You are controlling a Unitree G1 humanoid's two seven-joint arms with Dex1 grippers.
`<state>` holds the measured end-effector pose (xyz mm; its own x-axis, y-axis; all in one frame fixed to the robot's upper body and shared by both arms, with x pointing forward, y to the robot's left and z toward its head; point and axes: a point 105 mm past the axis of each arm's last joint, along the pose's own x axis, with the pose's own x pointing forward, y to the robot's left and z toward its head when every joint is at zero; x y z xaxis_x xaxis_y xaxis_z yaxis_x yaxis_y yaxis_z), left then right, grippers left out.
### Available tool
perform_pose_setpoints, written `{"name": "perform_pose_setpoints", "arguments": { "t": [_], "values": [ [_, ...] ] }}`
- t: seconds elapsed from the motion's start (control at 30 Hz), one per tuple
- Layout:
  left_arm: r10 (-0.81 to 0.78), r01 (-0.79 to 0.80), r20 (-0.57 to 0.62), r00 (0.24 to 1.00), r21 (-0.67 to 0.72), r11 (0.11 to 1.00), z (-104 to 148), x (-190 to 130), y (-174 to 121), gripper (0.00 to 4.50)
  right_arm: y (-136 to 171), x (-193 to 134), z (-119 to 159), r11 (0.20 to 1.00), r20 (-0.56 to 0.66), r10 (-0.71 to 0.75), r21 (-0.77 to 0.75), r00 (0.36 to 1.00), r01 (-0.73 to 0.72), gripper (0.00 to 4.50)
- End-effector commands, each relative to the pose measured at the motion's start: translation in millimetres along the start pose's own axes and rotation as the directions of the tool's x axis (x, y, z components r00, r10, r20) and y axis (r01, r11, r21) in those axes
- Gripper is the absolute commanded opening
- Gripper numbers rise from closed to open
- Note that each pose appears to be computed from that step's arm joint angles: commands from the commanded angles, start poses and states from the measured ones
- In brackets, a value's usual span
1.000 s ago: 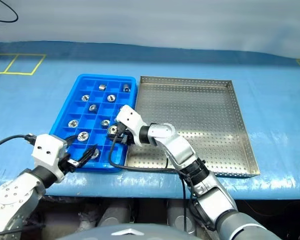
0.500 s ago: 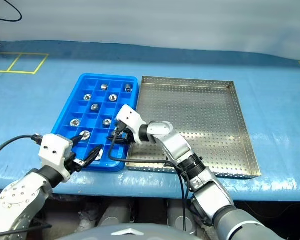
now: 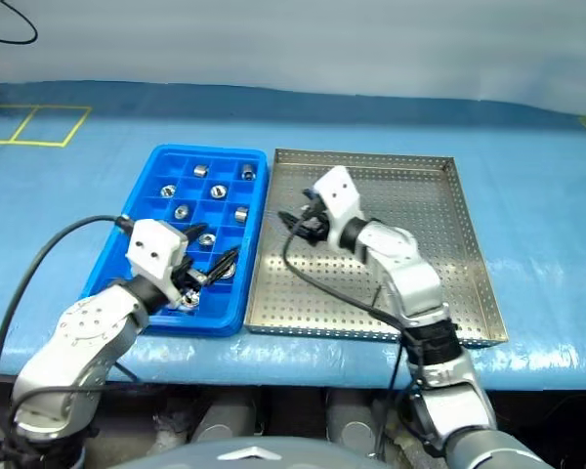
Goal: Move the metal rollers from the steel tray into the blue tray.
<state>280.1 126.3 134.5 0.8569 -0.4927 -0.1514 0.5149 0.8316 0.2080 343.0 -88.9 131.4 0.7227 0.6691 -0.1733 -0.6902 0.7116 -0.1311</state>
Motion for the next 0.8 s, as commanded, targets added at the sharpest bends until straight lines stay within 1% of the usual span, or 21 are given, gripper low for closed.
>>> {"name": "perform_pose_setpoints", "arguments": {
  "t": [0.03,0.1,0.27,0.43,0.47,0.5,0.53,0.67,0.8],
  "values": [
    [-0.060,0.059,0.052,0.997,0.027,0.998,9,16,-7,3.66,-16,-23,-6,0.998,-0.033,-0.059,-0.021,0.998,0.058,4.00],
    [-0.086,0.084,0.055,0.995,0.031,0.996,9,25,-8,3.66,-23,-32,-12,0.995,-0.039,-0.098,-0.009,0.994,0.097,4.48],
    [-0.116,0.114,0.060,0.991,0.039,0.993,9,33,-9,3.66,-19,-39,-9,0.996,0.015,-0.086,0.018,0.996,0.085,4.48],
    [-0.122,0.122,0.057,0.991,0.012,0.993,5,28,-6,3.66,-19,-37,-7,0.995,0.037,-0.099,0.018,0.994,0.098,4.48],
    [-0.114,0.114,0.052,0.992,0.002,0.993,3,26,-5,4.00,-19,-36,-7,0.995,0.041,-0.101,0.019,0.994,0.100,4.50],
    [-0.108,0.109,0.044,0.993,0.000,0.994,1,25,-4,4.18,-19,-34,-6,0.995,0.046,-0.100,0.020,0.994,0.099,4.50],
    [-0.098,0.098,0.035,0.995,0.006,0.995,0,25,-2,4.46,-19,-32,-5,0.995,0.050,-0.094,0.019,0.994,0.093,4.50],
    [-0.048,0.048,0.019,0.999,0.006,0.999,-3,24,3,4.46,-13,-28,-4,0.998,0.055,-0.055,0.011,0.997,0.054,4.50],
    [-0.077,0.077,0.029,0.997,0.015,0.997,-1,24,-2,4.46,-2,-28,-5,1.000,0.047,0.019,-0.003,0.999,-0.019,4.50]
  ]
}}
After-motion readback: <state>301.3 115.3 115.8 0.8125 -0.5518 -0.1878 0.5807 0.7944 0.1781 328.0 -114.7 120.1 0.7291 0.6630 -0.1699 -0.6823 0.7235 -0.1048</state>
